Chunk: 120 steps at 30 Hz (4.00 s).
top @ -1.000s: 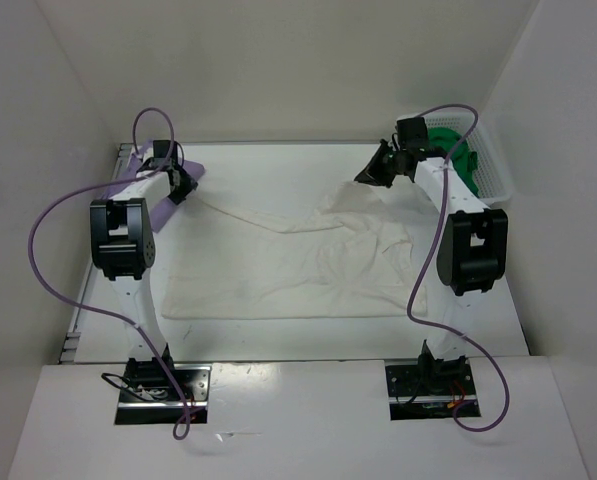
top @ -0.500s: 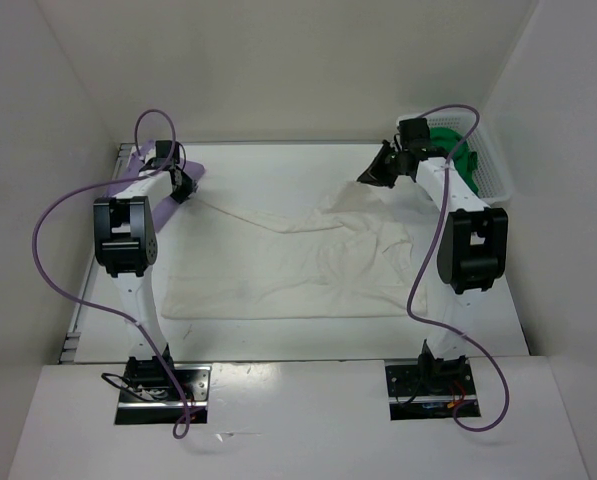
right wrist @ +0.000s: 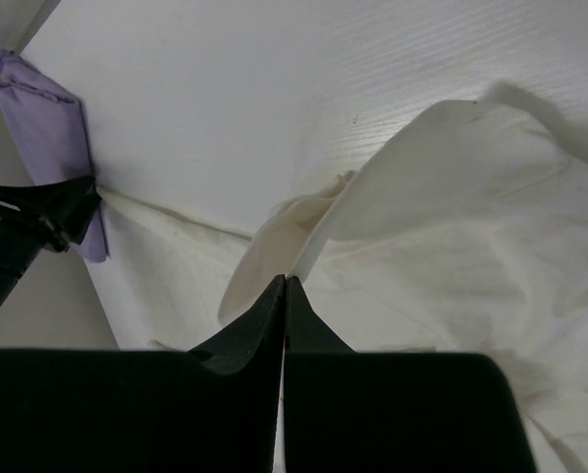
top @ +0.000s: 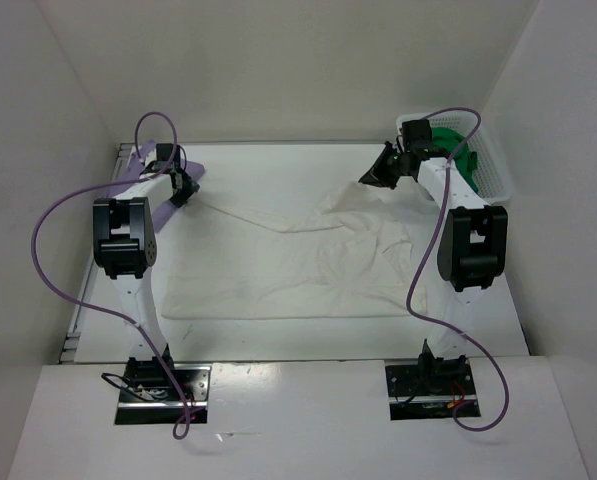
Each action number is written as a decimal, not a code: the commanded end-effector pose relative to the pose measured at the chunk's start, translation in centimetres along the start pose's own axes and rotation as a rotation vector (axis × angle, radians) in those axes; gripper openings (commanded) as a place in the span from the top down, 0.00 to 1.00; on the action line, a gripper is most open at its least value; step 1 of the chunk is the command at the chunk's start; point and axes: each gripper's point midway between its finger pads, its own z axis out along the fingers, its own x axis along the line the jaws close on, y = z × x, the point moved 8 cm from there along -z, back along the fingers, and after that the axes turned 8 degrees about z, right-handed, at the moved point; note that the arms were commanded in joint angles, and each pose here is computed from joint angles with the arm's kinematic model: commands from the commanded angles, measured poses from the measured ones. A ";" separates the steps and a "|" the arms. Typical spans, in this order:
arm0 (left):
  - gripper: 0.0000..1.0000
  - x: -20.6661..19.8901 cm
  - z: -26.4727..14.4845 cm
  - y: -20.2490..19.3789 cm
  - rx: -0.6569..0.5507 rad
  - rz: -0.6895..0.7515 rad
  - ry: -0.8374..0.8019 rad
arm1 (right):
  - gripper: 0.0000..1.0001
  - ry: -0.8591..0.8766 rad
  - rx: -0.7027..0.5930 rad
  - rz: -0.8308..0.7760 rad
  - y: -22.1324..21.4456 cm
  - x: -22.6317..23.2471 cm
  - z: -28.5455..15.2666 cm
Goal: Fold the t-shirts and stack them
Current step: Grap the side of the flattened tshirt furthest away from the robot with both arms, then fold the other side of the tshirt into a rectangle
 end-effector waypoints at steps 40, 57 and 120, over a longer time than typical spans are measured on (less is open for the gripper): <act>1.00 3.8 -16.3 -0.6 -0.107 -0.016 -0.184 | 1.00 -0.089 -0.108 0.104 -5.6 -6.0 -10.7; 1.00 10.2 -19.1 -4.7 -0.020 -0.035 -0.153 | 1.00 -0.374 0.016 0.281 -13.7 -14.1 -17.3; 0.68 1.7 -17.9 -15.4 0.198 0.232 -0.374 | 0.87 -0.343 0.185 -0.227 -16.5 -6.6 -2.2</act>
